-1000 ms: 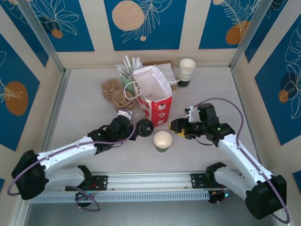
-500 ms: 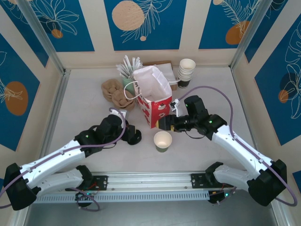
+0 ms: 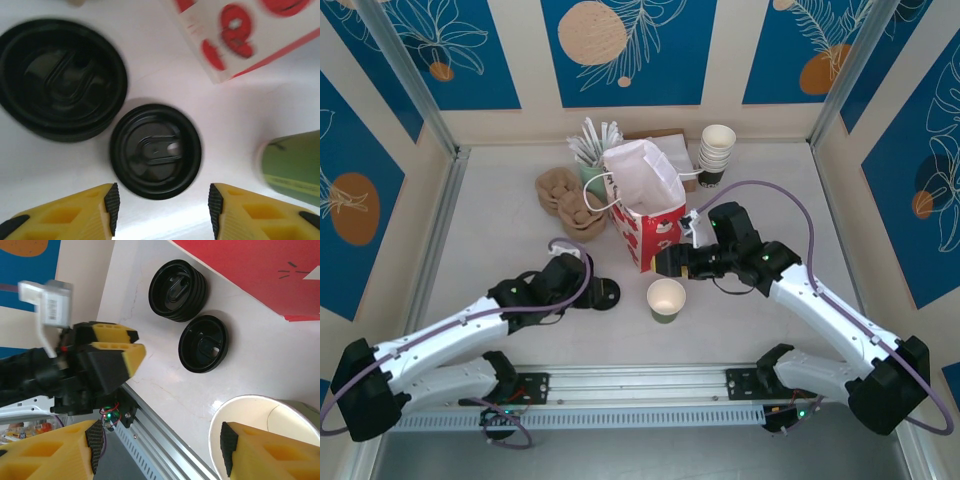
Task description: Pack the takeout coffee
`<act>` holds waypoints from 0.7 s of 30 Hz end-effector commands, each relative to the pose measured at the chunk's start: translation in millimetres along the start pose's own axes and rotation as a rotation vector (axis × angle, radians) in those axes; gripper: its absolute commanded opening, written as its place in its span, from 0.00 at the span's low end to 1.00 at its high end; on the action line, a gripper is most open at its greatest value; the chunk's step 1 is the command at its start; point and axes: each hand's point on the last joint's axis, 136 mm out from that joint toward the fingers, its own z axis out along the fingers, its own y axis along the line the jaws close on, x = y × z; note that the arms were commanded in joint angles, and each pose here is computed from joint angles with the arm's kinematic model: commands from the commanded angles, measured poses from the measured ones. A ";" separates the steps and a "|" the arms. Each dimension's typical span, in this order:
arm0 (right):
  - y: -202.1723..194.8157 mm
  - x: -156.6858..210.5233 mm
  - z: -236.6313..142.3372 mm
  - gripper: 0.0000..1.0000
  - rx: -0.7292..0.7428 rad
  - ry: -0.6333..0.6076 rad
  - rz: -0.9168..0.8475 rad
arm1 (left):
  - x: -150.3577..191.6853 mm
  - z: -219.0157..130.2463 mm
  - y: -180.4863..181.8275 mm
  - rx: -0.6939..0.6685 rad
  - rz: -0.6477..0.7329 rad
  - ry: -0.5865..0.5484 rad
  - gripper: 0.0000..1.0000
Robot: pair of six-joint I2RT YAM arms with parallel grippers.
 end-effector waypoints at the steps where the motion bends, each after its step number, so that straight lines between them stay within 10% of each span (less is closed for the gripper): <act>1: 3.5 0.4 -5.7 0.65 0.010 -0.009 -0.018 | 12.5 13.7 30.8 -0.134 -0.100 0.008 0.55; 21: -10.8 12.7 -9.4 0.65 0.034 -0.001 0.025 | 41.5 79.3 28.0 -0.096 -0.184 0.087 0.43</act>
